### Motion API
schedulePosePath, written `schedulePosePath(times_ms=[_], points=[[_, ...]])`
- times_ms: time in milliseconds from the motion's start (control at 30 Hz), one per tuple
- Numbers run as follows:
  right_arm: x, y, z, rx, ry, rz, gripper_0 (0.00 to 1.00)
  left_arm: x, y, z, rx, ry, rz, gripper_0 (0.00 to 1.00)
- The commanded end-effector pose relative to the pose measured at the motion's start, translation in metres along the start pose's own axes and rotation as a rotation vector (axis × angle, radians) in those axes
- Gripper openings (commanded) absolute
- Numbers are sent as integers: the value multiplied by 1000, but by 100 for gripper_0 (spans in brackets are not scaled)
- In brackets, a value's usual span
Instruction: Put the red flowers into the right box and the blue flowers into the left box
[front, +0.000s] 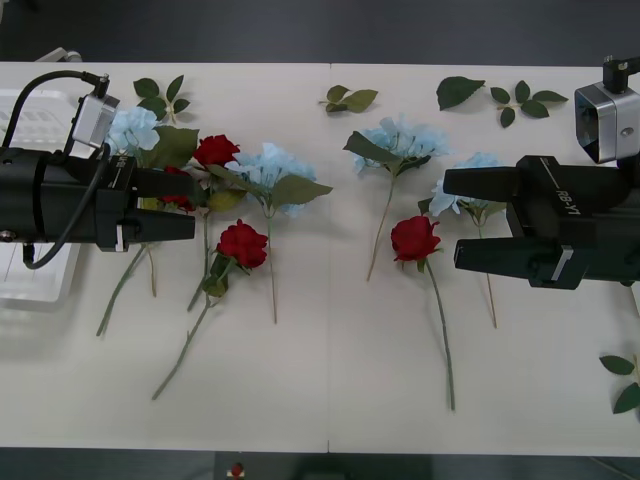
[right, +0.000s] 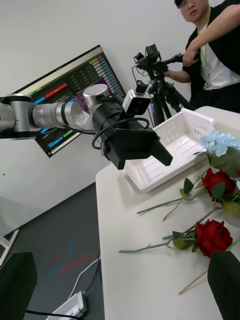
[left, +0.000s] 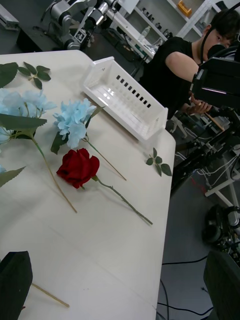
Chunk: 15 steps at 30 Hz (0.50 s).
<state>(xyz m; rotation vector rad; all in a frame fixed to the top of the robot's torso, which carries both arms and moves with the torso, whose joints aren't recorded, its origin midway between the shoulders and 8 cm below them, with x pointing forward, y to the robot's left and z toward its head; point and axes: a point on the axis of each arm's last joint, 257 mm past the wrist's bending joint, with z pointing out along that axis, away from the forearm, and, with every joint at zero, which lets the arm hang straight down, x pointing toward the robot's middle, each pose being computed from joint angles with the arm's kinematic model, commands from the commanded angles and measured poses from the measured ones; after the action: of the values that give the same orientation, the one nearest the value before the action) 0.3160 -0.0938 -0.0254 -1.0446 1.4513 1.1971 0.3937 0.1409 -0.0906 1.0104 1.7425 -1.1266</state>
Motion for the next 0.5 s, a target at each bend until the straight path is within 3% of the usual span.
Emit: schedulePosePath(times_ms=[33, 500], points=[[-8, 6, 4, -19, 5, -63, 100, 40, -8, 12, 26, 2, -67, 100], [-8, 6, 4, -19, 5, -63, 100, 1, 36, -19, -85, -30, -2, 100]])
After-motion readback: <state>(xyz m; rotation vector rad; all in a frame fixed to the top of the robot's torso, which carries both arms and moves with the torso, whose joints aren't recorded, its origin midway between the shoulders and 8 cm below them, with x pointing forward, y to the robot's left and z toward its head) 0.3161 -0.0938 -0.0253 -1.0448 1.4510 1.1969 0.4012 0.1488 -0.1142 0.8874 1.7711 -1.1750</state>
